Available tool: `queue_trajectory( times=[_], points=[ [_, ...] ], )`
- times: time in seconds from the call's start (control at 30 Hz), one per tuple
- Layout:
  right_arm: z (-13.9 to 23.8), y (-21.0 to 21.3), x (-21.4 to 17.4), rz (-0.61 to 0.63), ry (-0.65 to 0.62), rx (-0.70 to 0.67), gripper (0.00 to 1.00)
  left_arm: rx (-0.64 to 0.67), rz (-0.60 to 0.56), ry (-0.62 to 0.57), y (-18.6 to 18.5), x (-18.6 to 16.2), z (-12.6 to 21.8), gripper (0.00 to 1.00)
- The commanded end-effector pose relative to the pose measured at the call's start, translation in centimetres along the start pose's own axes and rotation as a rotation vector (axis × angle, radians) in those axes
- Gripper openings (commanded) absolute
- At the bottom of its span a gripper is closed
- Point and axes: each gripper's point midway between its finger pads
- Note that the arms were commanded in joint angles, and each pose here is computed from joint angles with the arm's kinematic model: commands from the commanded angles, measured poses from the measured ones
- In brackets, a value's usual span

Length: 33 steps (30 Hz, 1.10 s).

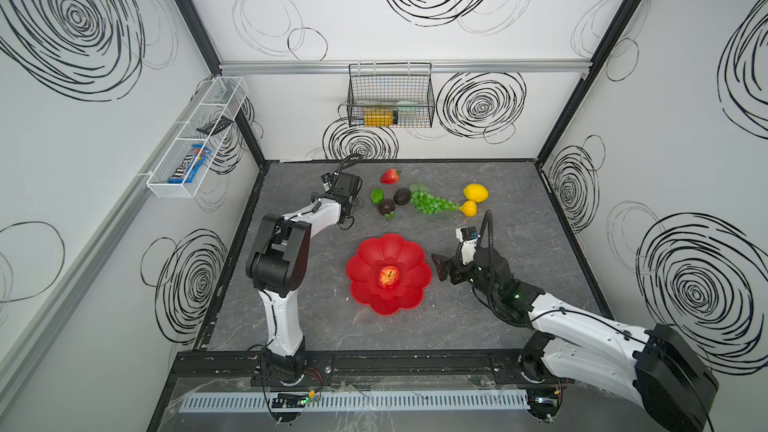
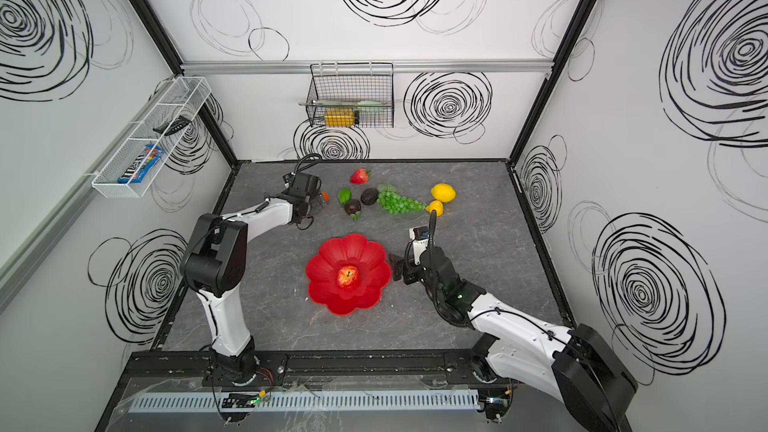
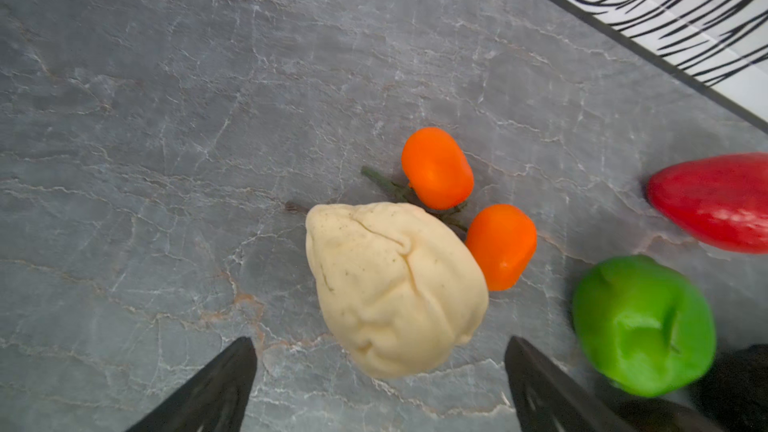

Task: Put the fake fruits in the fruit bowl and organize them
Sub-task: 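Lower the left gripper onto the cream pear and close on it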

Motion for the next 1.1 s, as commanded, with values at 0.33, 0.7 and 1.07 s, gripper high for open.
queue_trajectory(
  times=[0.33, 0.7, 1.07],
  points=[
    [-1.0, 0.2, -0.4, -0.048, 0.023, 0.034, 0.97, 0.068, -0.016, -0.009, 0.2, 1.0, -2.0, 0.96],
    [-1.8, -0.3, -1.3, -0.064, 0.057, 0.018, 0.97, 0.062, 0.035, -0.058, 3.1, 1.5, 0.2, 0.98],
    [-2.2, -0.7, -1.8, -0.073, 0.084, -0.008, 0.97, -0.008, 0.067, -0.043, 3.5, 2.0, -0.6, 1.00]
  ],
)
Point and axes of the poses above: each gripper's point midway between its finger pads, its own z axis back along the fingers, its own y axis along the line the jaws close on, x = y × z, and after that the axes turned 3 degrees about z, right-handed
